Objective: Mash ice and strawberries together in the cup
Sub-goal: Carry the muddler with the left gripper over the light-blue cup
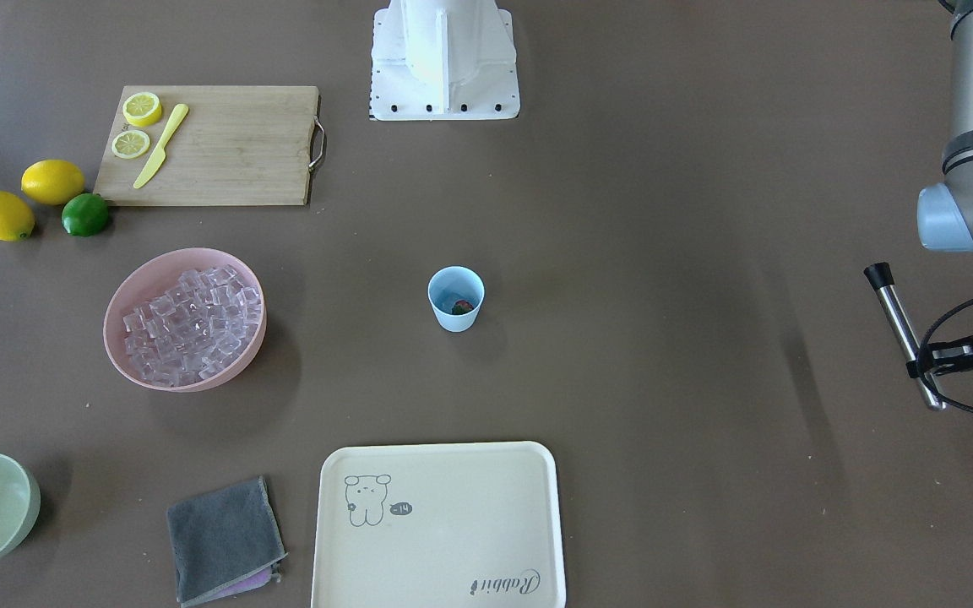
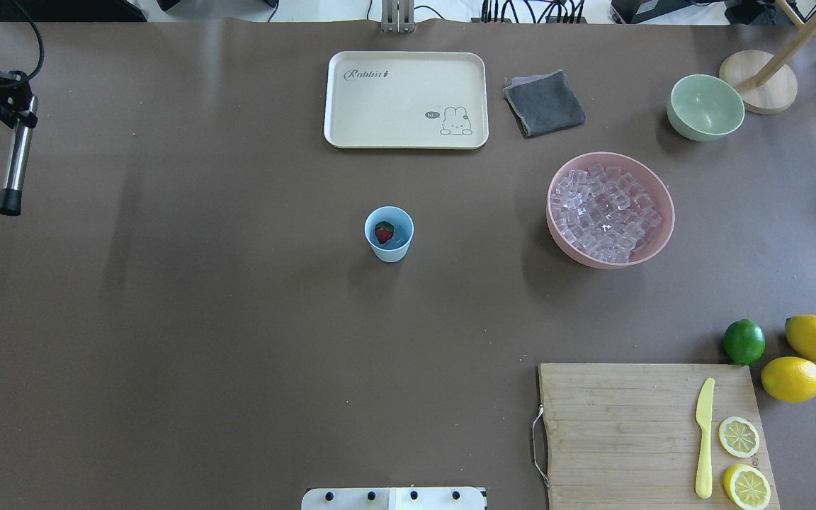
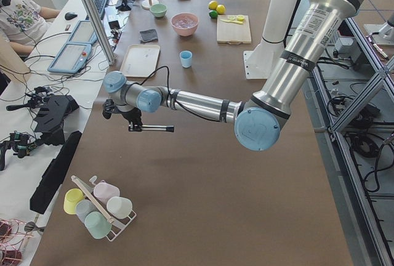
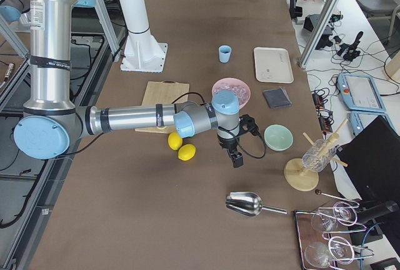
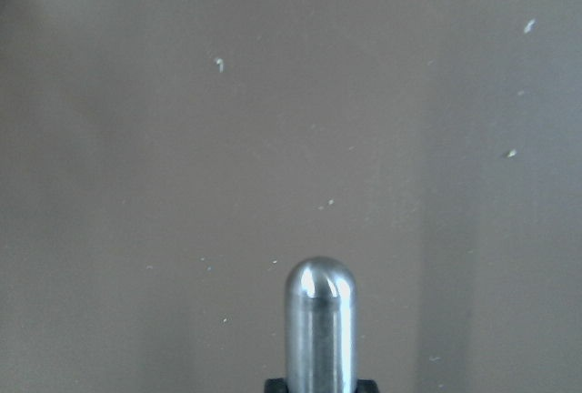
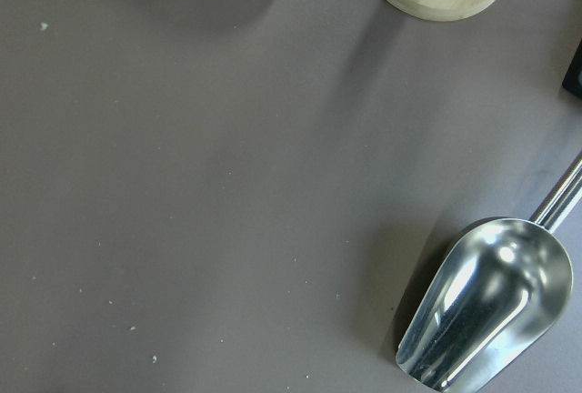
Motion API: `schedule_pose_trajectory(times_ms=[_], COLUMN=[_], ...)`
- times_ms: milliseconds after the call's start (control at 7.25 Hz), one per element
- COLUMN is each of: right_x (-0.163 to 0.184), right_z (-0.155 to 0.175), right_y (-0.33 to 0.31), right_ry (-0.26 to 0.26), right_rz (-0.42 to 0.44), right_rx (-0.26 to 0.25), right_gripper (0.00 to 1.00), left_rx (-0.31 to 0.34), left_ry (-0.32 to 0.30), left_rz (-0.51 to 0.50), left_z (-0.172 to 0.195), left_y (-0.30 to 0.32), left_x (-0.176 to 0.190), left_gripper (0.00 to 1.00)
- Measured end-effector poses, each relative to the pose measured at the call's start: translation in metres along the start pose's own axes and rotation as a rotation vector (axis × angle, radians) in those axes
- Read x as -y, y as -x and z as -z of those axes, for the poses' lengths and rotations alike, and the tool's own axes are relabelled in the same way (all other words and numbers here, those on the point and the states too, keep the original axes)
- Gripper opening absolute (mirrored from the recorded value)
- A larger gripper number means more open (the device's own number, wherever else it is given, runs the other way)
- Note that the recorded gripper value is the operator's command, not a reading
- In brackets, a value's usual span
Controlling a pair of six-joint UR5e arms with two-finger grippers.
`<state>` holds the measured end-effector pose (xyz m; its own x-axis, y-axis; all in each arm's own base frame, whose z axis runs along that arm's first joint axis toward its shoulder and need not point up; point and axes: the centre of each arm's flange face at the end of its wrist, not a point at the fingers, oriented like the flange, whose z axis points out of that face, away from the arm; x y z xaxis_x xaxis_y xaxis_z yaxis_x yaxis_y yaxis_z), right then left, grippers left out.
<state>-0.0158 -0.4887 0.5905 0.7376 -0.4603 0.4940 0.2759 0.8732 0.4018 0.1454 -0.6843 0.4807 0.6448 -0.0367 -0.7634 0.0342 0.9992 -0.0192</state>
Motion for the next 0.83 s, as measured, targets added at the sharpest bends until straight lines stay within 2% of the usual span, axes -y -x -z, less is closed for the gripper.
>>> schedule_pose_trajectory(times_ms=[276,414,552,828], right_x=[0.004,0.004,0.002,-0.002], right_z=[-0.002,-0.001,-0.001,-0.004], right_y=[0.007,0.01,0.012,0.012], right_ry=[0.003,0.0,0.0,0.007], right_rz=[0.01,0.012,0.01,0.003], right_rx=[0.023,0.034,0.05,0.072], right_gripper=[0.99,0.99,0.99,0.99], left_rx=[-0.061,-0.073,-0.083,-0.152], left_ry=[-0.103,-0.152,-0.226,-0.396], left_rz=[0.045,0.046,0.043,0.069], left_z=[0.053,0.064,0.07,0.076], left_y=[-0.097,-0.151,-0.208,-0.299], left_x=[-0.01,-0.023,-0.033,-0.066], left_gripper=[0.0,0.0,0.0,0.0])
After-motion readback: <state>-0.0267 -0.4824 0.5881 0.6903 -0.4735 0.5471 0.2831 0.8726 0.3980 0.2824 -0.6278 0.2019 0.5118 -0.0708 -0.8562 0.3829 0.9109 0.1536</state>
